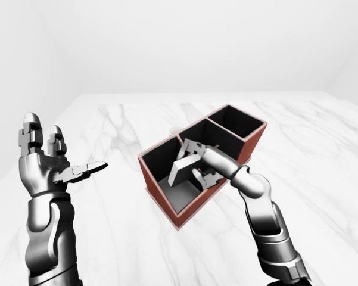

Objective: Pick up the book and place it in the left compartment of the caddy.

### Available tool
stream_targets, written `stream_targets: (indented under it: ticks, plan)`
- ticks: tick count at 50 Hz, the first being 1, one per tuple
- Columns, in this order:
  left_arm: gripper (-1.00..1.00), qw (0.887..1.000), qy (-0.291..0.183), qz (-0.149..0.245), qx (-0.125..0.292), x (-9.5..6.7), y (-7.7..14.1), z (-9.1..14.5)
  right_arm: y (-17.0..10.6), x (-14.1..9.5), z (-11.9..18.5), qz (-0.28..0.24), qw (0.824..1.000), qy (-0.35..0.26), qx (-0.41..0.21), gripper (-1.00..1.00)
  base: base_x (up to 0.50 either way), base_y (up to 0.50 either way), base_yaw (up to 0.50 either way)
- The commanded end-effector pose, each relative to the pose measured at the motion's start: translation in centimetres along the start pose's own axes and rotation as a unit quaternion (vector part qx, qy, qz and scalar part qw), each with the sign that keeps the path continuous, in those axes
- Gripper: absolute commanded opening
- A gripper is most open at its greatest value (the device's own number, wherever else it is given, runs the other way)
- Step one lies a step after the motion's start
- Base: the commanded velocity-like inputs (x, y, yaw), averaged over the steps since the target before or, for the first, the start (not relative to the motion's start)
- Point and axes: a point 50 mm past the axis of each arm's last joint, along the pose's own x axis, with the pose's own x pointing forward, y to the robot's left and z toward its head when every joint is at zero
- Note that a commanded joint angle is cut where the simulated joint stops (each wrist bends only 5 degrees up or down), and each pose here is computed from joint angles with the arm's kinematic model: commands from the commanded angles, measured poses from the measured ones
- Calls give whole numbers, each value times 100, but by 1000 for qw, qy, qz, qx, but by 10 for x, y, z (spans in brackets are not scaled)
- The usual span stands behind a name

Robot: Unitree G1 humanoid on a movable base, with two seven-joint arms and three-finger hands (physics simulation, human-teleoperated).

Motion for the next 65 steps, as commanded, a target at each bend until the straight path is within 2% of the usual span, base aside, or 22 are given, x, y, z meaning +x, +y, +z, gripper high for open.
stream_targets:
  ticks: [1,15,40,65]
  plan:
    - [100,1000,-1,1,0,0,0,0,1,6,0,1,1000,-10,27,-100,0,0,0]
    - [100,1000,2,0,0,0,0,-1,7,11,-11,6,999,6,52,-100,0,0,0]
    - [100,1000,-1,1,-1,0,0,1,12,21,-26,12,997,43,55,-100,0,0,0]
    - [100,1000,1,2,-1,1,1,0,34,27,-49,29,991,85,100,-100,0,0,0]
